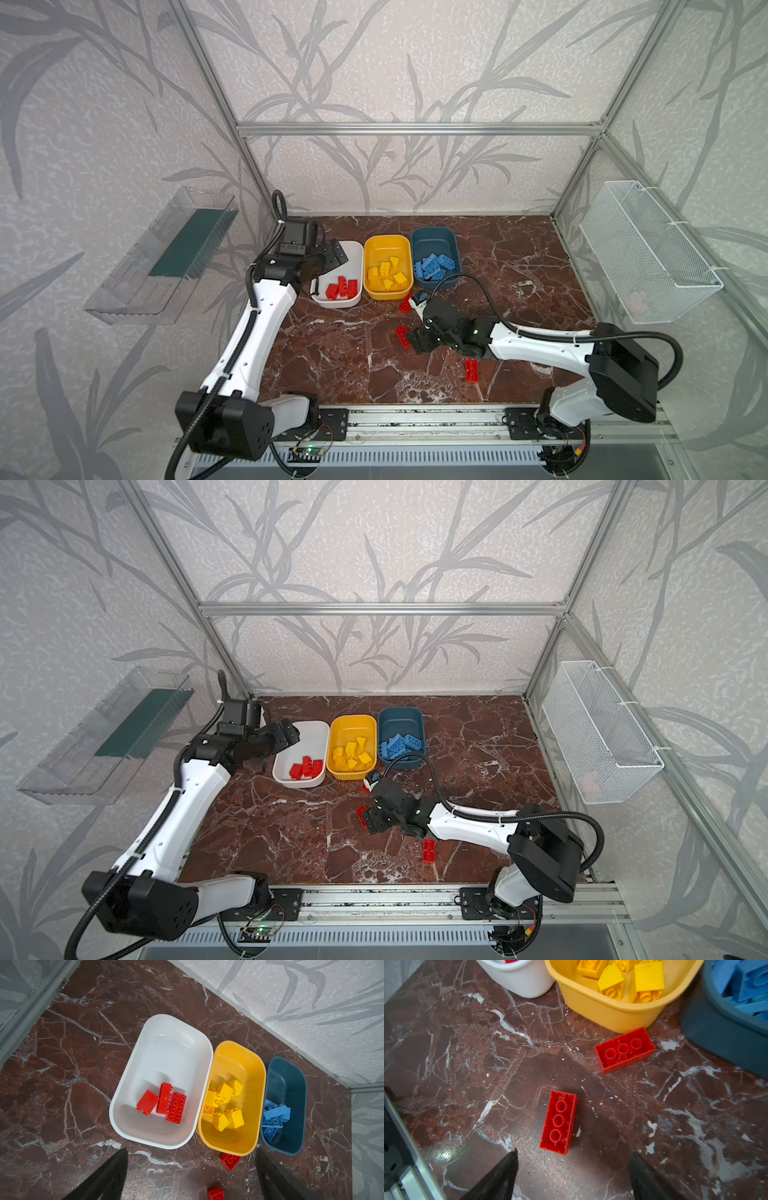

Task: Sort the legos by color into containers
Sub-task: 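Grasp a red brick on the table with the right gripper while left gripper withdraws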

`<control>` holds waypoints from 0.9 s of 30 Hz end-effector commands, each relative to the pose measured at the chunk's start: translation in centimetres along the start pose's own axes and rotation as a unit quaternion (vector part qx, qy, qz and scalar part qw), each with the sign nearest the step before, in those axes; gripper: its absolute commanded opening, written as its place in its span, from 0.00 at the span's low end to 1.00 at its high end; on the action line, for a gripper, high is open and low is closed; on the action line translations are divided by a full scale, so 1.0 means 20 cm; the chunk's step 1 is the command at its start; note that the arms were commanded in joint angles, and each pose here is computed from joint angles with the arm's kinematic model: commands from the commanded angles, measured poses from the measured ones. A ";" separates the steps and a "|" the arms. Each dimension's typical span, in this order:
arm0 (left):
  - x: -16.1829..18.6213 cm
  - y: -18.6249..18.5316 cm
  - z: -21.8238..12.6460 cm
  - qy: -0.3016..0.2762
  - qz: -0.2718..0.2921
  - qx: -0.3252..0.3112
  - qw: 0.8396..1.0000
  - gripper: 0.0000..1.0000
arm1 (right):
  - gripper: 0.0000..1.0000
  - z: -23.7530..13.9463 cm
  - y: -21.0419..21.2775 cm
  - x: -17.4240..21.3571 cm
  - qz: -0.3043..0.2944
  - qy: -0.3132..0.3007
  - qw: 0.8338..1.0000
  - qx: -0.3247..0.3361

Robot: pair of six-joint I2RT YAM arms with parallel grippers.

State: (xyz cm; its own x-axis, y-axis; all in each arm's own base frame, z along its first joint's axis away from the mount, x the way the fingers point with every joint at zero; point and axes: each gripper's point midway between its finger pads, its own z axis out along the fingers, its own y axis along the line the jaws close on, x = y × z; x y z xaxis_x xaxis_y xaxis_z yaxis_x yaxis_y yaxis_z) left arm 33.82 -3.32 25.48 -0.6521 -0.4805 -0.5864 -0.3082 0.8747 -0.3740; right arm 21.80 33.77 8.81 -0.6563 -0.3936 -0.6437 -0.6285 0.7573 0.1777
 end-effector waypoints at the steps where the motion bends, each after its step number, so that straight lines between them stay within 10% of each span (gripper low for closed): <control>1: 0.05 0.01 -0.05 -0.010 0.010 0.022 1.000 0.95 | 0.83 0.04 0.05 0.03 -0.010 0.026 0.999 0.016; 27: 0.16 0.11 -0.18 -0.063 0.028 0.033 0.997 0.95 | 0.31 0.30 0.01 0.23 -0.045 0.154 0.982 0.097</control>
State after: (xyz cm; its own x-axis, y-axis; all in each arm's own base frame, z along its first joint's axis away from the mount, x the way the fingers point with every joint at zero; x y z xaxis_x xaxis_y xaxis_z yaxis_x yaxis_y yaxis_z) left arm 28.56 -2.84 24.85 -0.5939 -0.4497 -0.6671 -0.2365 0.8901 -0.3895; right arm 21.30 35.99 1.86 -0.7165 -0.5566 -0.4206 -0.6154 0.7882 0.0055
